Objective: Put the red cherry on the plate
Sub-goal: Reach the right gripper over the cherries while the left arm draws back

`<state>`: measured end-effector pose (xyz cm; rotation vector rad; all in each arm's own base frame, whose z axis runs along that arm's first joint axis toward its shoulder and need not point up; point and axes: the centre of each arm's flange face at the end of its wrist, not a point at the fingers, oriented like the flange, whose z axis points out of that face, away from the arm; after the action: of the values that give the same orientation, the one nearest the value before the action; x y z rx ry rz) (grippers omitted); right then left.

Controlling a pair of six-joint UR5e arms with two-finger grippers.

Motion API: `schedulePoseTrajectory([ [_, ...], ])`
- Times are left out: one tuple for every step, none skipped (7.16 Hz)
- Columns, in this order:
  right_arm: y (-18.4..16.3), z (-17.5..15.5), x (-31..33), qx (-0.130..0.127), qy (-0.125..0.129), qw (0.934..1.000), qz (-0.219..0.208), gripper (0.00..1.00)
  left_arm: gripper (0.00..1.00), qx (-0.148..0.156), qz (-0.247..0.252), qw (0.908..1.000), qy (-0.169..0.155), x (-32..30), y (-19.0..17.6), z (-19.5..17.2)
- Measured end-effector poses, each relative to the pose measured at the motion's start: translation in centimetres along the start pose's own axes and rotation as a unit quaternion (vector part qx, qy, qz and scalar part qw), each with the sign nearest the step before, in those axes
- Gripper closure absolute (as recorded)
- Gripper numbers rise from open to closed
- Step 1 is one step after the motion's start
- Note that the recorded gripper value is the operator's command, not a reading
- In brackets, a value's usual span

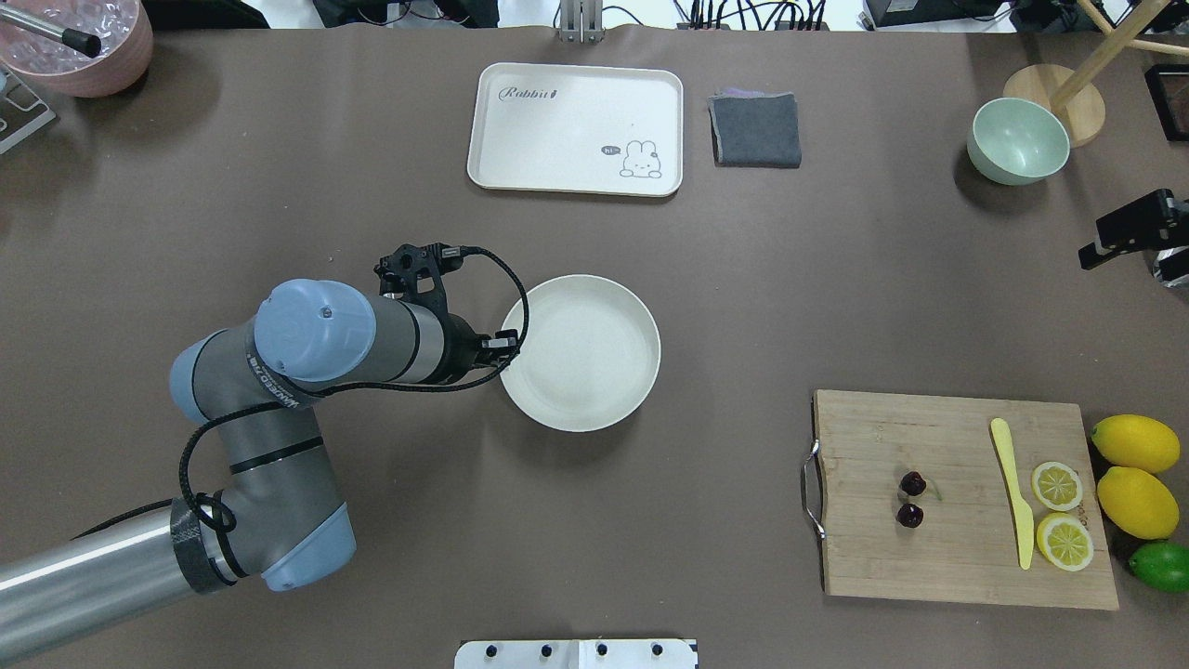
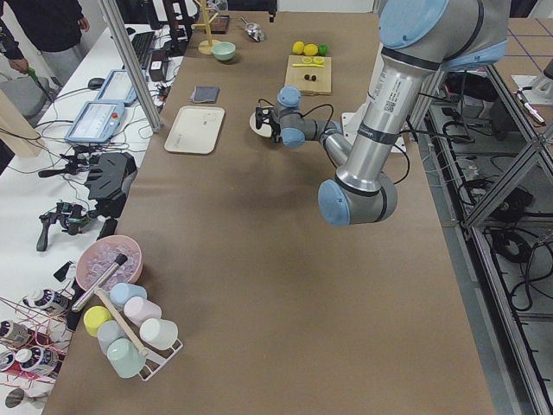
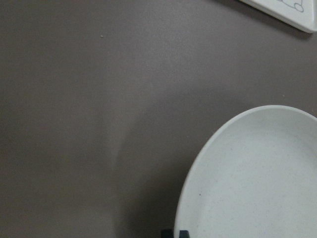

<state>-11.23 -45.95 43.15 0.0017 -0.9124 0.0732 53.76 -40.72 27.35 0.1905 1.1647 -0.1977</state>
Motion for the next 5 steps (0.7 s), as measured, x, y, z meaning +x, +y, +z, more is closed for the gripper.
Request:
schedulePoseTrajectory([
  [0.5, 1.5, -1.9, 0.005, 0.002, 1.0, 0.003, 0.0, 1.0, 0.001, 0.001, 1.0, 0.0, 0.1, 0.2, 0.1],
  [1.3, 3.2, -4.1, 0.01, -0.002, 0.9998, 0.018, 0.0, 1.0, 0.002, 0.001, 1.0, -0.001, 0.1, 0.3, 0.1],
  [2.3, 5.0, -5.9, 0.007, -0.002, 0.9994, 0.035, 0.0, 1.0, 0.002, 0.002, 1.0, -0.003, -0.1, 0.4, 0.2],
  [3.3, 6.8, -7.2, 0.002, 0.004, 0.9989, 0.047, 0.0, 1.0, 0.002, 0.002, 1.0, -0.005, -0.4, 0.4, 0.4],
  [4.2, 8.2, -8.2, -0.006, 0.01, 0.9986, 0.052, 0.0, 1.0, 0.002, 0.002, 1.0, -0.008, -0.7, 0.4, 0.5],
])
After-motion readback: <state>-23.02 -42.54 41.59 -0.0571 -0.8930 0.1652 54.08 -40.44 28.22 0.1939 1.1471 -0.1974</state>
